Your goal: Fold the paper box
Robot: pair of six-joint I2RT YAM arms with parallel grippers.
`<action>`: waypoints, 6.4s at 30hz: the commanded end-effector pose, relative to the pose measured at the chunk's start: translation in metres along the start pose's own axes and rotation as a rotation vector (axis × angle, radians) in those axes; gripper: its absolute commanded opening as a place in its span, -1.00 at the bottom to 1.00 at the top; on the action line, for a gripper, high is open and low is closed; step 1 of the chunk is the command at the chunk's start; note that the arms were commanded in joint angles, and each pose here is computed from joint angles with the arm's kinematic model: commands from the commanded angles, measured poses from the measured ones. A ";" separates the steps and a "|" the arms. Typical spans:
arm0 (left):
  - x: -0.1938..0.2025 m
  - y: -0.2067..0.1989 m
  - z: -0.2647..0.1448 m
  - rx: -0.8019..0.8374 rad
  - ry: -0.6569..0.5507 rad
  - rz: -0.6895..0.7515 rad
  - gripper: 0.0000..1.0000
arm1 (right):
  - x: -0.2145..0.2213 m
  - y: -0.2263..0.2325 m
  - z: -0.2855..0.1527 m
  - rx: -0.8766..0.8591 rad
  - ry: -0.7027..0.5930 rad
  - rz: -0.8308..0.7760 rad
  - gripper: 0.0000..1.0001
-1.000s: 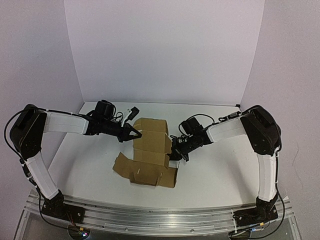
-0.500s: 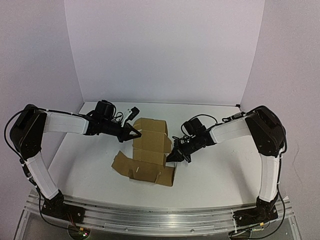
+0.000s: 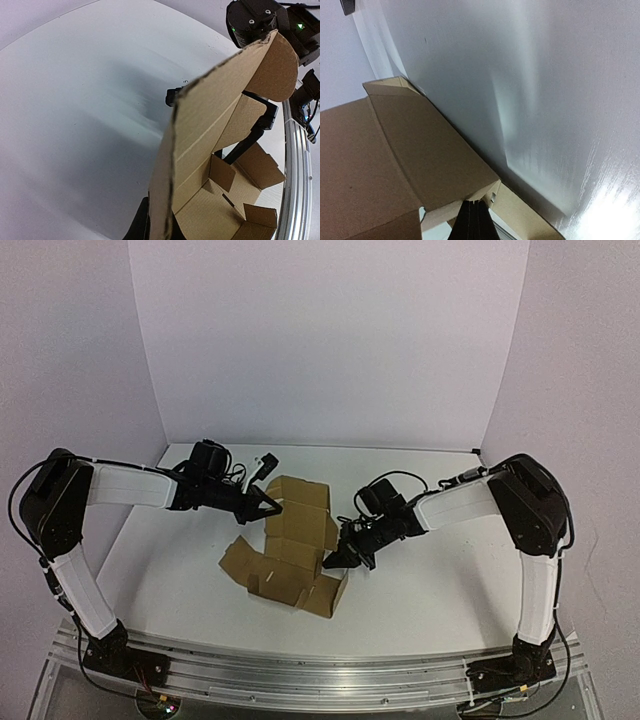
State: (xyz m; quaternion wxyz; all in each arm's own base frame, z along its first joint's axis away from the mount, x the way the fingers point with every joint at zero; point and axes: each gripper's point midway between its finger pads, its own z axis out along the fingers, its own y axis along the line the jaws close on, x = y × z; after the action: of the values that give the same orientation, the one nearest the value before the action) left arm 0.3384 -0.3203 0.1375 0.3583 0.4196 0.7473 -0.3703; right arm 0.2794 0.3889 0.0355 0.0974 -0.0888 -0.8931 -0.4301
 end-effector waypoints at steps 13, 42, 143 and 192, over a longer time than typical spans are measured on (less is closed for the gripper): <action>-0.036 -0.014 -0.013 0.029 -0.086 0.024 -1.00 | -0.018 0.018 0.015 -0.119 -0.121 0.041 -1.00; -0.025 -0.016 -0.017 0.034 -0.054 0.227 -1.00 | -0.017 0.085 -0.163 0.256 -0.607 -0.763 -0.27; 0.038 0.014 0.004 0.225 -0.110 0.129 0.50 | 0.022 0.142 -0.116 0.037 -0.512 -1.255 -0.97; -0.002 -0.006 -0.032 0.207 0.008 0.047 0.43 | -0.026 0.097 -0.113 0.265 -0.727 -1.108 -1.00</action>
State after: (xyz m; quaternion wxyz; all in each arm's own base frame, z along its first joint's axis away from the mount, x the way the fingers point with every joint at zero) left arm 0.3232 -0.3080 0.1106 0.3075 0.4832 0.6949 -0.4348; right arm 0.3371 0.3559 0.1606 -0.4111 0.2465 -0.8418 -0.2483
